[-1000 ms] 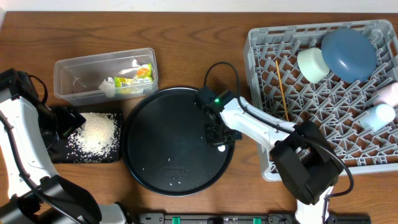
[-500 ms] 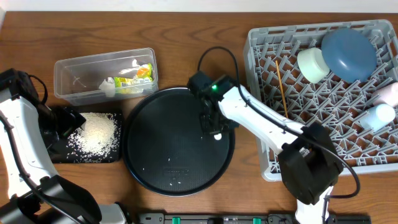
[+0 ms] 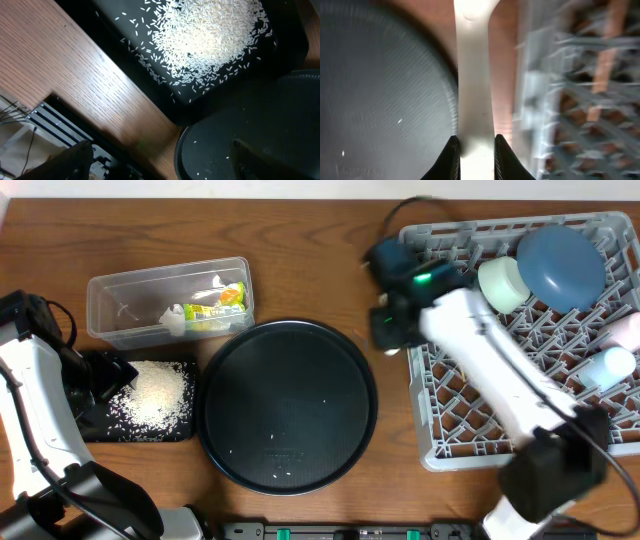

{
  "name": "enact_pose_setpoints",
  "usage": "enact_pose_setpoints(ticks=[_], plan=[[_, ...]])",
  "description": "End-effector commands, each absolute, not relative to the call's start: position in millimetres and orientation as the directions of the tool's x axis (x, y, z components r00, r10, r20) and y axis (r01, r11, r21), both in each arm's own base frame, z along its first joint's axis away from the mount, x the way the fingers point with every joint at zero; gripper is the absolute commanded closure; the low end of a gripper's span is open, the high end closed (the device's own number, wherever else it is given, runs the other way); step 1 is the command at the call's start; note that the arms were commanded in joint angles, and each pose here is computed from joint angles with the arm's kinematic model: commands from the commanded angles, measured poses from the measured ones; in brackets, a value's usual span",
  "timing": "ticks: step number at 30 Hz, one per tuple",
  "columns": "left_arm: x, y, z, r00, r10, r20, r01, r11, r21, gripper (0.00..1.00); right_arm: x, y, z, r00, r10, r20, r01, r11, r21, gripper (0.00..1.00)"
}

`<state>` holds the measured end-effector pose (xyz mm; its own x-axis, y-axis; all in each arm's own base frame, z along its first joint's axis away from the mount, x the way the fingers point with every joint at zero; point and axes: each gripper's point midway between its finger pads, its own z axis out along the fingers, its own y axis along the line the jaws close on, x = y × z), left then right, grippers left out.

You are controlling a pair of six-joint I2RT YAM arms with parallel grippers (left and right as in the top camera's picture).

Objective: Sort waste into correct bins and load items into the dishwasher rack
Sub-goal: 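Carry the white knife right and insert it into the dish rack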

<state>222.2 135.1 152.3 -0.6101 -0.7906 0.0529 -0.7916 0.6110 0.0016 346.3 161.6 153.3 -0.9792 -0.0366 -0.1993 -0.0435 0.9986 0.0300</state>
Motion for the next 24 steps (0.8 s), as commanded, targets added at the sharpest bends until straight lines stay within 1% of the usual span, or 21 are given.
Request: enact_pose_setpoints(ticks=[1,8,11,12,17,21,24], plan=[[222.6,136.4,154.7,-0.604,-0.795,0.045,-0.796,0.605,0.001,0.12,361.0,124.5,182.3,-0.959,-0.049,-0.279,-0.054,0.998,0.012,0.89],[222.5,136.4,154.7,-0.604,-0.795,0.045,-0.796,0.605,0.001,0.13,371.5,56.6,175.8,-0.968,-0.081,-0.239,-0.071,0.996,-0.049,0.89],[222.5,136.3,154.7,-0.604,-0.795,0.046,-0.796,0.605,0.001,0.12,376.6,37.2,171.7,-0.968,-0.093,-0.232,-0.08,0.995,-0.064,0.89],[222.5,136.4,154.7,-0.604,-0.796,0.045,-0.796,0.605,0.001,0.12,379.5,30.4,168.9,-0.967,-0.106,-0.231,-0.092,0.993,-0.072,0.88],[222.5,136.3,154.7,-0.604,-0.796,0.046,-0.796,0.605,0.001,0.12,382.5,19.4,153.3,-0.968,-0.149,-0.204,-0.135,0.987,-0.082,0.89],[222.5,136.3,154.7,-0.604,-0.796,0.046,-0.796,0.605,0.001,0.12,378.4,26.5,136.6,-0.962,-0.223,-0.161,-0.216,0.975,-0.058,0.89],[222.5,136.3,154.7,-0.604,-0.796,0.046,-0.796,0.605,0.001,0.12,375.9,27.5,125.8,-0.961,-0.24,-0.139,-0.234,0.971,-0.056,0.89]])
